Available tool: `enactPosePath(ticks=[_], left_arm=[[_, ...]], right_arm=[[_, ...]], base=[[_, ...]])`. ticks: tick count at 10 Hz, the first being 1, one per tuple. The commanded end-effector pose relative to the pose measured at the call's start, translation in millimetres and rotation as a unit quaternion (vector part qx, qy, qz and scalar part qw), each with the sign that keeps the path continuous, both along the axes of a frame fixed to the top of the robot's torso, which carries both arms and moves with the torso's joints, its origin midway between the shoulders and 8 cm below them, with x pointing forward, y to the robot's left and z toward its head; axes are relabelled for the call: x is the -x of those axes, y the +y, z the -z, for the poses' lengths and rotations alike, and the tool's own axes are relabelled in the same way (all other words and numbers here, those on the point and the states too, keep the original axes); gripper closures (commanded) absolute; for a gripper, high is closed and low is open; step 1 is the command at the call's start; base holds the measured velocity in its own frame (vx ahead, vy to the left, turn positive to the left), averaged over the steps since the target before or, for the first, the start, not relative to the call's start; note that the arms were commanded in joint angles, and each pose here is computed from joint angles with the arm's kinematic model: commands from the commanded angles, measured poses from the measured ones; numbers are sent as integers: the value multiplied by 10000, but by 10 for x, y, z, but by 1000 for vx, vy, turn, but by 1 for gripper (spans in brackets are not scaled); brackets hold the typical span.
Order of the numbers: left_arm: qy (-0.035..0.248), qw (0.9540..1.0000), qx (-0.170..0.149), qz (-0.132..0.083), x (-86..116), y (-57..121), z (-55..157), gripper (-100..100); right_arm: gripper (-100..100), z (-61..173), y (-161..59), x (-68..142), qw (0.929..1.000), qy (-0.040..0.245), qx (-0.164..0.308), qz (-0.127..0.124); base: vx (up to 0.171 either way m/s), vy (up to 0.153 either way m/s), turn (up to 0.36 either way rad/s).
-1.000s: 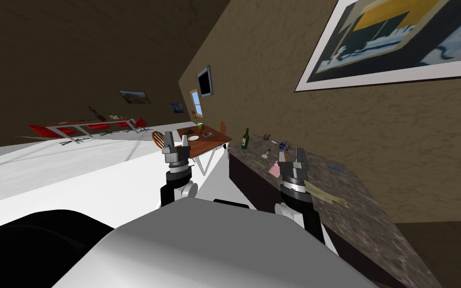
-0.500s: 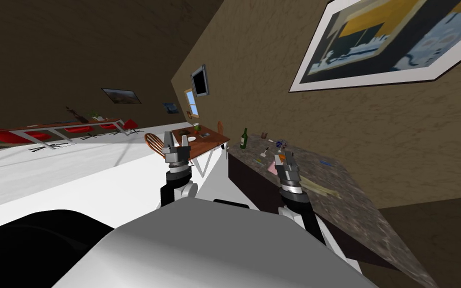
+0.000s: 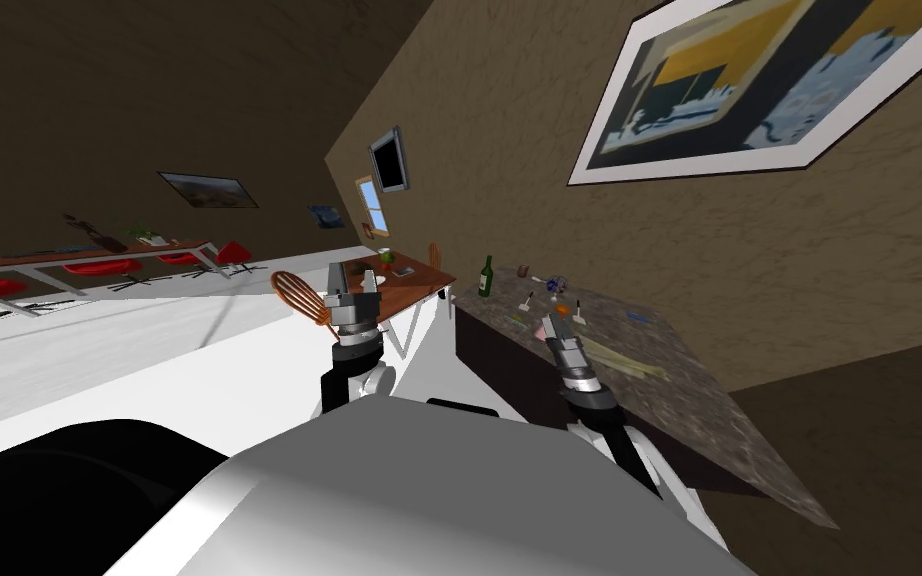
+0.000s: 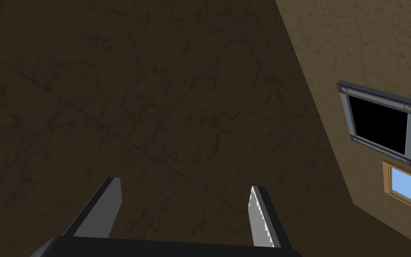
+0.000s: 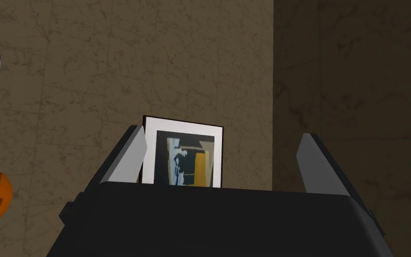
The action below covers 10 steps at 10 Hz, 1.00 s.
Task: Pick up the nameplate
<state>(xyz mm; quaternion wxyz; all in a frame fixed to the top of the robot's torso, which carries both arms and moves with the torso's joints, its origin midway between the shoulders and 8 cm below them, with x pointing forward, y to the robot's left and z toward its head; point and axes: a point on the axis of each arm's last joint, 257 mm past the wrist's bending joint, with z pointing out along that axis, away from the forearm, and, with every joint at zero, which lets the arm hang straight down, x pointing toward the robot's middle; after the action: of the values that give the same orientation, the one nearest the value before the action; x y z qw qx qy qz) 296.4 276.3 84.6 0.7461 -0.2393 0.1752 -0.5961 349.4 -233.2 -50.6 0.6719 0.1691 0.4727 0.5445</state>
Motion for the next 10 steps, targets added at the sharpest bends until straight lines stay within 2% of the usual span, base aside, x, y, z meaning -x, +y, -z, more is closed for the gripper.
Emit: enactPosePath(ticks=[1,2,3,4,5,6,7,8,9,10], left_arm=[[0,10000,0,0,0,0,0,0],[0,10000,0,0,0,0,0,0],[0,10000,0,0,0,0,0,0],[0,10000,0,0,0,0,0,0],[0,10000,0,0,0,0,0,0],[0,10000,0,0,0,0,0,0],[0,10000,0,0,0,0,0,0],[0,10000,0,0,0,0,0,0],[0,10000,0,0,0,0,0,0],[0,10000,0,0,0,0,0,0]], right_arm=[[-100,165,57,-20,9986,73,512,-86],[-100,173,64,-17,9982,85,574,-121],[-100,330,90,-25,9948,141,994,-191],[-100,341,98,-20,9939,151,1072,-227],[-100,503,111,-25,9882,204,1485,-307],[-100,520,121,-19,9864,211,1590,-347],[-100,665,129,-17,9787,239,1990,-446],[-100,710,129,-13,9756,266,2124,-480],[-100,876,108,-13,9657,317,2509,-580],[-100,909,120,-2,9612,317,2668,-626]], base=[[-19,77,-164],[-19,70,-81],[6,82,-136],[17,77,-94],[10,86,-160],[-4,76,-77],[-2,93,-159],[6,86,-76],[13,105,-131],[13,87,-91]])
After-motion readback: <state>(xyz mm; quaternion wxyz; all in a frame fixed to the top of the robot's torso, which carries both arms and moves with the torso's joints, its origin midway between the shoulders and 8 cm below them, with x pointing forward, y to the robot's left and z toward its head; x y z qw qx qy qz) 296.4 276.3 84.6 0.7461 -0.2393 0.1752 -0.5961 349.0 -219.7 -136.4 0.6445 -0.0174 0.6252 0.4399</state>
